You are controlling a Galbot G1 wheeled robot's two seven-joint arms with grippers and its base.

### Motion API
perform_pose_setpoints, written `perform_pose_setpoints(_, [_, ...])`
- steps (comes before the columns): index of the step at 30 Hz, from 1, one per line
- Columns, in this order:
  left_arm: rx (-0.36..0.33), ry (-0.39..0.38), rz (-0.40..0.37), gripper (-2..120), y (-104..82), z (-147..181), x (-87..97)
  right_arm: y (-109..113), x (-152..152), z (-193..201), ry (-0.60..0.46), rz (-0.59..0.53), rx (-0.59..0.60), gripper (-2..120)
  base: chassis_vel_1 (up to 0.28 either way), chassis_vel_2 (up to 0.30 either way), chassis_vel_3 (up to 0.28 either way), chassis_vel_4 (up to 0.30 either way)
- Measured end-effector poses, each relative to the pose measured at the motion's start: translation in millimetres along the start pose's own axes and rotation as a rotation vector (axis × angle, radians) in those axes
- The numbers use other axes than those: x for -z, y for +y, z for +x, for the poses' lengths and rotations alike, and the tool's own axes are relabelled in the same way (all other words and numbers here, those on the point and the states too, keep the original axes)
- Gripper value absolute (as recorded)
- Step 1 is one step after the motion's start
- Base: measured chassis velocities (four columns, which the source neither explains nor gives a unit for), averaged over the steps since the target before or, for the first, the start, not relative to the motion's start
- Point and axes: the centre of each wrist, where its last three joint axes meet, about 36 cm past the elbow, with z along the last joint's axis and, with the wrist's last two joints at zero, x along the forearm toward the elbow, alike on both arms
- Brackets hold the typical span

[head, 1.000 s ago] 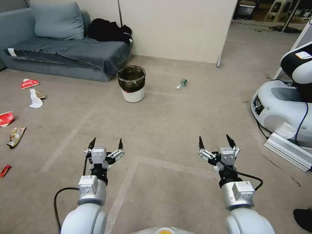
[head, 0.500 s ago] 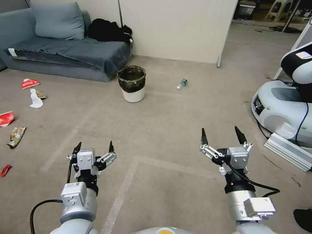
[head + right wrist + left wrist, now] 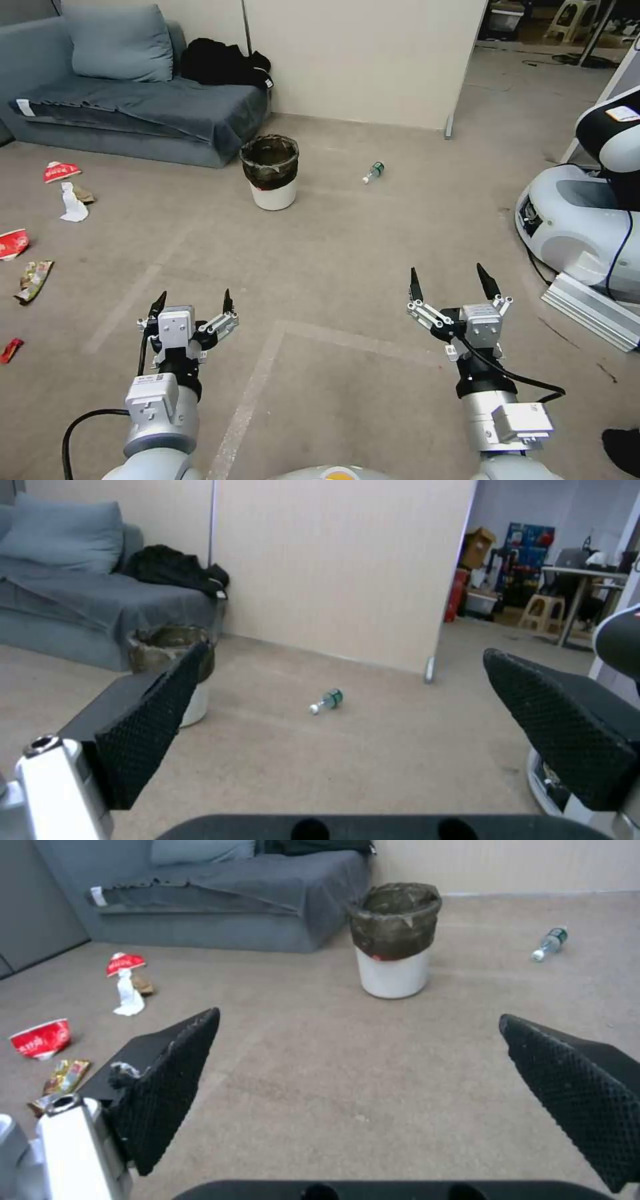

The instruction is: Pick up the trash bin, then pick up the garbage from the floor and place it into the trash bin.

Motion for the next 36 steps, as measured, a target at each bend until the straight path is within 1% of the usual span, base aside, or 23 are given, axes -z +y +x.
perform_pose_setpoints(6, [0.01, 0.002, -0.003, 100, 0.2, -0.6, -0.7, -1.4, -2.5, -0.9, -0.007, 0.014, 0.004, 100, -0.128, 0.12, 0.135, -0.113])
perform_pose_setpoints(36, [0.015, -0.001, -0.001, 100, 0.5, -1.7, -1.3, -1.2, -6.4, -1.2, -0.003, 0.012, 0.012, 100, -0.19, 0.194, 0.188, -0.191])
